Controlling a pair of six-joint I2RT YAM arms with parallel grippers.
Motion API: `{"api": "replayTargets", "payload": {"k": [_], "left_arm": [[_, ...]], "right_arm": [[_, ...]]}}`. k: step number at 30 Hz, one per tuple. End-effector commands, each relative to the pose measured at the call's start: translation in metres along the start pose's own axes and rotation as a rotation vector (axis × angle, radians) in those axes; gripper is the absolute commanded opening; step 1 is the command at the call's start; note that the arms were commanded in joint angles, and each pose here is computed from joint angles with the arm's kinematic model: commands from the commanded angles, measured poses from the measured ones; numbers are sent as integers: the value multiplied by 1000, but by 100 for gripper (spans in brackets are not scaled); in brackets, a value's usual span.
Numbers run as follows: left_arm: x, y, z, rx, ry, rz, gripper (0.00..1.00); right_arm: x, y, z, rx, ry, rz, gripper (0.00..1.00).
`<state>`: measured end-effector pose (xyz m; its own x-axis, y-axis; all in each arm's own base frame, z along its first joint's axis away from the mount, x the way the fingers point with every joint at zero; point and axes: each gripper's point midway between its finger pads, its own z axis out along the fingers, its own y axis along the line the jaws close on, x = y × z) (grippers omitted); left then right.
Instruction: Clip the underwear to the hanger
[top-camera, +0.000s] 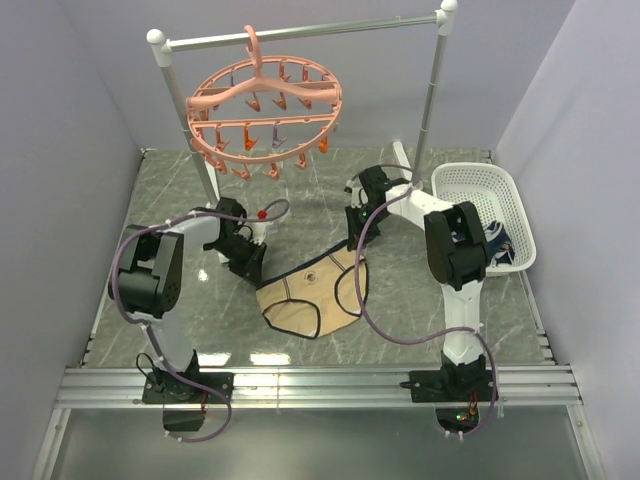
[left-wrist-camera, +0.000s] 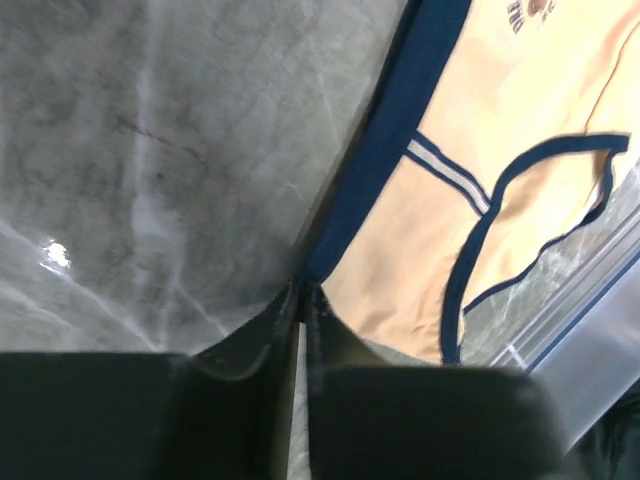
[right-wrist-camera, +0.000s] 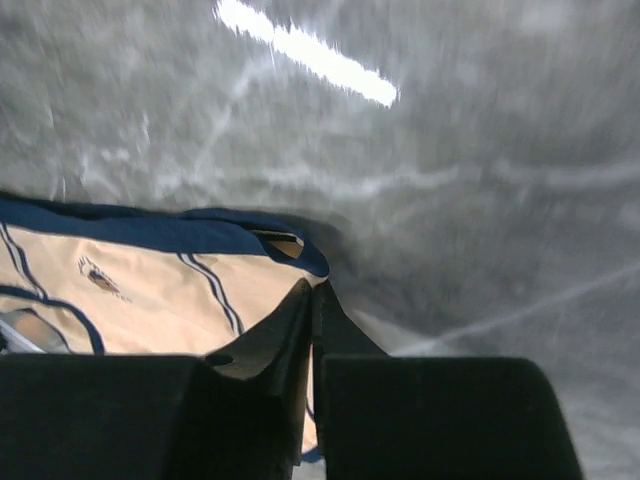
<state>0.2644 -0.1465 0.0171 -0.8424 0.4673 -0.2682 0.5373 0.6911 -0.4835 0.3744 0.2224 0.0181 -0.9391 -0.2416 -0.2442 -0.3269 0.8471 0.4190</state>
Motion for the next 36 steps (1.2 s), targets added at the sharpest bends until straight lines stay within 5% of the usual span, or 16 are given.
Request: {"api": "replayTargets", "payload": {"k": [1,2,12,25,28,31,32,33,36], "left_arm": [[-2,3,-7,-70,-51,65,5],[-5,3,-14,-107,-103,93,0],[-32,1,-46,-320,-422,244,0],[-37,12,-22,-419,-437,255,1],[-38,3,-27,-403,-443,280,23],[-33,-11,-38,-378,-460,310,58],[-33,-16,-42,-367,-474,325,79],[-31,-21,-45,-358,-483,331,91],[-24,-38,-59,-332,-516,353,99]], "right_arm": [[5,2,-22,-12,-38,0,6],[5,3,-31,-15,-59,2,0],[31,-17,-55,27,-155,89,0],[7,-46,-37,158,-215,135,1],[10,-45,-45,171,-202,120,12],[9,-36,-62,160,-230,83,41],[9,-32,-67,149,-243,71,47],[10,-30,-70,143,-260,61,52],[3,-16,-92,120,-317,28,64]]}}
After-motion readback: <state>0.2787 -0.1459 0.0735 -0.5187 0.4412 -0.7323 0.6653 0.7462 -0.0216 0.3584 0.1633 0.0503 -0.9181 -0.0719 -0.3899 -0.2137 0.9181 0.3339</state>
